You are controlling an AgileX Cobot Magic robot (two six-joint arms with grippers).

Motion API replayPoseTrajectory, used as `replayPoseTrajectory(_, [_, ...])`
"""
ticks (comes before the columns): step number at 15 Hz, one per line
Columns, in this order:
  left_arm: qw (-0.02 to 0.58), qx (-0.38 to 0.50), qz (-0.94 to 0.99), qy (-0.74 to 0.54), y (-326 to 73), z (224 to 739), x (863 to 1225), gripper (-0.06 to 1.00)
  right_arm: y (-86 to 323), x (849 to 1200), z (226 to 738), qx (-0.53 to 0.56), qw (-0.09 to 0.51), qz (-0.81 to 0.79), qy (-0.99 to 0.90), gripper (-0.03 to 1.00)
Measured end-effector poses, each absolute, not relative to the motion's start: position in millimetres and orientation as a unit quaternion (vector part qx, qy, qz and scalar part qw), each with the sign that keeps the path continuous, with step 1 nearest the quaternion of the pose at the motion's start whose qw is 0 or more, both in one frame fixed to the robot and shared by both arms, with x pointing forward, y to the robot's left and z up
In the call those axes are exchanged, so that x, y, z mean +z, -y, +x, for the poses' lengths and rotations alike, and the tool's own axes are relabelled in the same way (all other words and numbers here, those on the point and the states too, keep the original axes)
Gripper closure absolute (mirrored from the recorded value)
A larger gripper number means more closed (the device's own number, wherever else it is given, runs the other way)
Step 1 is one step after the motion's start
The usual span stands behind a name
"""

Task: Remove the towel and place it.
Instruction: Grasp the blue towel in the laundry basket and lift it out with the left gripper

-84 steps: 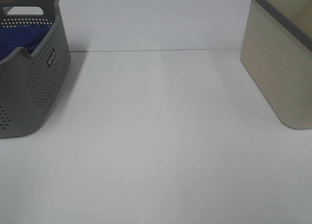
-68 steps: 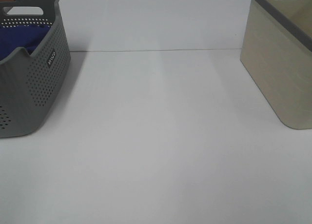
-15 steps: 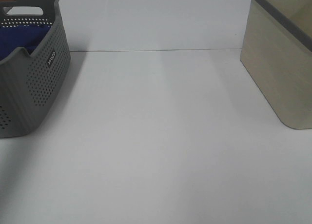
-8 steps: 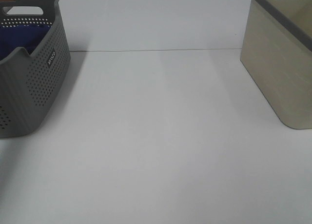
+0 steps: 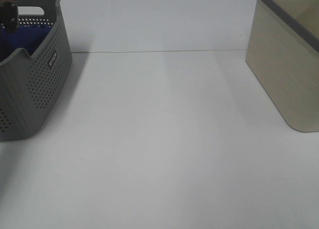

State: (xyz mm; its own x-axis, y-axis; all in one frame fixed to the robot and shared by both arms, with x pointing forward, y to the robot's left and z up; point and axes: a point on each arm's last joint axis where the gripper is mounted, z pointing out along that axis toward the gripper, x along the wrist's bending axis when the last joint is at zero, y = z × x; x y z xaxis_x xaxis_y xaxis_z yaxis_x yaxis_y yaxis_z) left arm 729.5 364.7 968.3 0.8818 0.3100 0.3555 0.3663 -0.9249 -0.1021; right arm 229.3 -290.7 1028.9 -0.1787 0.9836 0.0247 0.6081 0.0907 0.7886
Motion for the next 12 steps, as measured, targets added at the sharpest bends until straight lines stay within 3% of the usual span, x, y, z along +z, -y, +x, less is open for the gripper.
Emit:
replayPoseTrajectory(7, [0.054, -0.150, -0.978, 0.136, -344.9, 736.0, 953.3, 0.24, 290.7, 1028.9, 229.3, 0.344, 0.273, 0.580, -0.686, 0.02])
replayPoseTrajectory(9, [0.056, -0.137, -0.980, 0.135, -345.1, 733.7, 952.7, 0.38, 290.7, 1028.9, 229.3, 0.344, 0.273, 0.580, -0.686, 0.02])
replayPoseTrajectory(12, [0.073, -0.132, -0.979, 0.134, -347.9, 732.4, 952.9, 0.80, 290.7, 1028.9, 229.3, 0.344, 0.273, 0.580, -0.686, 0.02])
